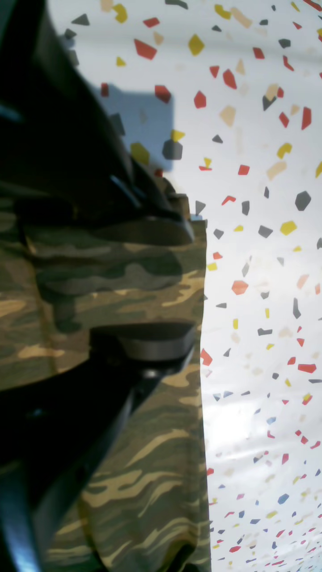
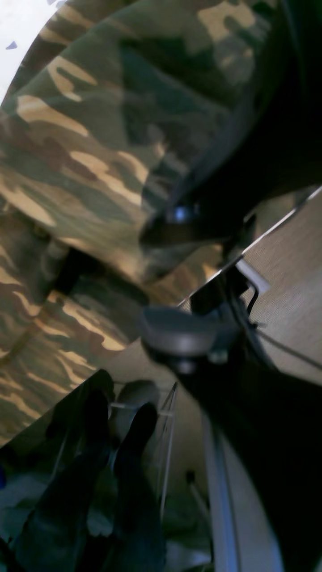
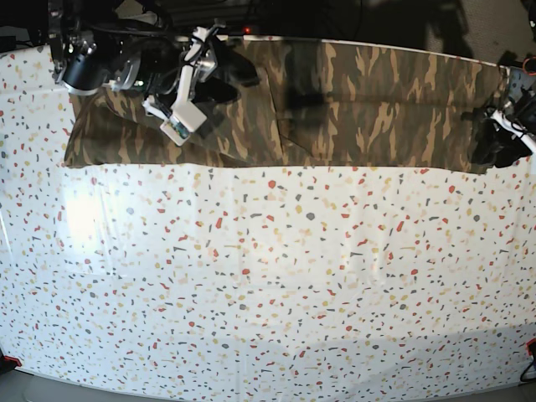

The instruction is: Fold the T-shirt properly

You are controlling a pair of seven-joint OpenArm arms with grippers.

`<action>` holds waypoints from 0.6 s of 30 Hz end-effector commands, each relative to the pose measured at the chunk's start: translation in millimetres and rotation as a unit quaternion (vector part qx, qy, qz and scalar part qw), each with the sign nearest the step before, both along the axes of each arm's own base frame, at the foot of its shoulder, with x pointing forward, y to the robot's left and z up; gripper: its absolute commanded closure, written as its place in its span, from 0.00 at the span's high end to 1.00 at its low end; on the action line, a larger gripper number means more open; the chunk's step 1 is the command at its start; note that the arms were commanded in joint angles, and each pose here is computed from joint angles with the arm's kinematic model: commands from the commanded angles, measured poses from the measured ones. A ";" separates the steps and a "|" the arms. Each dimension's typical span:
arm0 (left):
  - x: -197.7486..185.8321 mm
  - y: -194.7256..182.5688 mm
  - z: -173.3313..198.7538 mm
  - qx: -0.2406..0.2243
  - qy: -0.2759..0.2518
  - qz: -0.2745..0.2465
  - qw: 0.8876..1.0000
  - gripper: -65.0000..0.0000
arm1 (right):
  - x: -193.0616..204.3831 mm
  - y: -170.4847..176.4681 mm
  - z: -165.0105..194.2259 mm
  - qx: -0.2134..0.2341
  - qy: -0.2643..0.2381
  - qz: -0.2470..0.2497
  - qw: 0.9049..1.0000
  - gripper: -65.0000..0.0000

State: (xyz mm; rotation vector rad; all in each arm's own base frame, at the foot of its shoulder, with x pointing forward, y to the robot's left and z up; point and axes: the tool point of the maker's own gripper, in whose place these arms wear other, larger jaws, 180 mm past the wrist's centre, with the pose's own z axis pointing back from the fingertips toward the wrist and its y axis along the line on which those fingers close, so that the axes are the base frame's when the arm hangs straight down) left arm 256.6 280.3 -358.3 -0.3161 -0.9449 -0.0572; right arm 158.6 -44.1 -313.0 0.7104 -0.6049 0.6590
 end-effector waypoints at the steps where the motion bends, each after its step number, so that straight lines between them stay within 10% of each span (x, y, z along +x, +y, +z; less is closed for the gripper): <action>1: 9.1 4.6 17.7 0.004 -0.029 -0.003 1.000 0.42 | 1.9 5.4 13.0 0.026 -0.015 0.005 1.000 0.47; 18: -3.1 9.9 24.2 -0.011 -0.021 -0.019 1.000 0.46 | 42.3 -16.4 11.3 -0.063 -0.084 -0.011 0.994 0.47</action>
